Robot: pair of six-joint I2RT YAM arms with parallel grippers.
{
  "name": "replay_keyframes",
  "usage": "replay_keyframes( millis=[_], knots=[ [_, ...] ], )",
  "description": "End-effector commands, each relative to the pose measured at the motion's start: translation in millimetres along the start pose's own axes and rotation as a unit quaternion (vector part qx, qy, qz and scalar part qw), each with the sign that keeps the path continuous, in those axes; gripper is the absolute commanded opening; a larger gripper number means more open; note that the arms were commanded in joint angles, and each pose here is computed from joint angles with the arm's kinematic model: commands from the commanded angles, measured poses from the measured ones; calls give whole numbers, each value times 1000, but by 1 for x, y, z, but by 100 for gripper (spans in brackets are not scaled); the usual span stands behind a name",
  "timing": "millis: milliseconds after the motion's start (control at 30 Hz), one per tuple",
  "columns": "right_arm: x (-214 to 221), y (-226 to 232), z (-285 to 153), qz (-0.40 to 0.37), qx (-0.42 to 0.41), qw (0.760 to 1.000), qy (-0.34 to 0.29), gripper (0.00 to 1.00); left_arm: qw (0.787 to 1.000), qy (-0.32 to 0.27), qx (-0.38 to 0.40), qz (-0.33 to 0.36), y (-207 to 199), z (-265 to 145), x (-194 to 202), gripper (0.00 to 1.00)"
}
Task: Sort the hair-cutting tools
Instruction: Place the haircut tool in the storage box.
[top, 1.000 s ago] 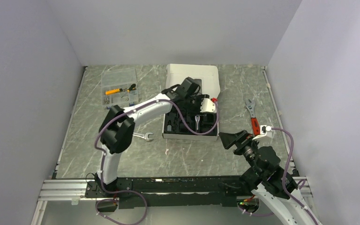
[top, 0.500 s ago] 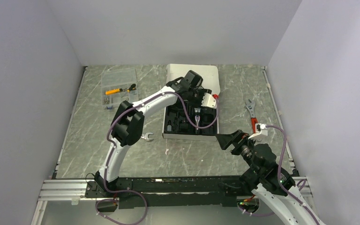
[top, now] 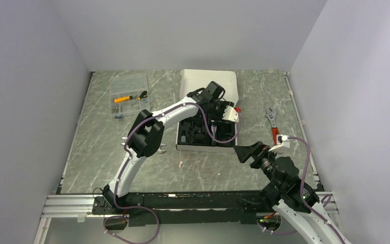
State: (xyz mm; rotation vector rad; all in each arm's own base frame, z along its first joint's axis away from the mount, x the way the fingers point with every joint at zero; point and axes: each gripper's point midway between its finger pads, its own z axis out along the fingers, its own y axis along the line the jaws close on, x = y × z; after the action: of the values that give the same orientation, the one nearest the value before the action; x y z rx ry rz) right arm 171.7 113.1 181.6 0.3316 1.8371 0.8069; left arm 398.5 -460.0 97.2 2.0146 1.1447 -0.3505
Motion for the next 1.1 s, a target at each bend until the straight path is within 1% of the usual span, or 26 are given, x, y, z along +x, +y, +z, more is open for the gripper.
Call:
replay_keyframes(
  millis=[0, 367, 467, 700, 800, 1000, 1067],
  knots=[
    [-8, 6, 0, -2, -12, 1000, -15, 99, 998, -43, -25, 26, 20, 2, -26, 0],
    [-8, 6, 1, -8, -9, 1000, -15, 99, 999, -23, -32, 22, 16, 12, -15, 0],
    [-8, 6, 2, -9, -8, 1000, -15, 100, 999, -19, -32, 22, 14, 11, -13, 5],
    [-10, 7, 0, -8, -8, 1000, -18, 99, 1000, -13, -25, 13, 6, 15, -10, 8],
    [-11, 7, 0, -8, -9, 1000, -18, 100, 1000, -11, -24, 8, 5, 16, -9, 13],
    [-11, 6, -1, -6, -9, 1000, -19, 99, 999, -6, -34, 6, 6, 15, -6, 34],
    [-10, 7, -1, -5, -10, 1000, -18, 99, 999, -5, -37, 4, 6, 16, -6, 39]
  ],
)
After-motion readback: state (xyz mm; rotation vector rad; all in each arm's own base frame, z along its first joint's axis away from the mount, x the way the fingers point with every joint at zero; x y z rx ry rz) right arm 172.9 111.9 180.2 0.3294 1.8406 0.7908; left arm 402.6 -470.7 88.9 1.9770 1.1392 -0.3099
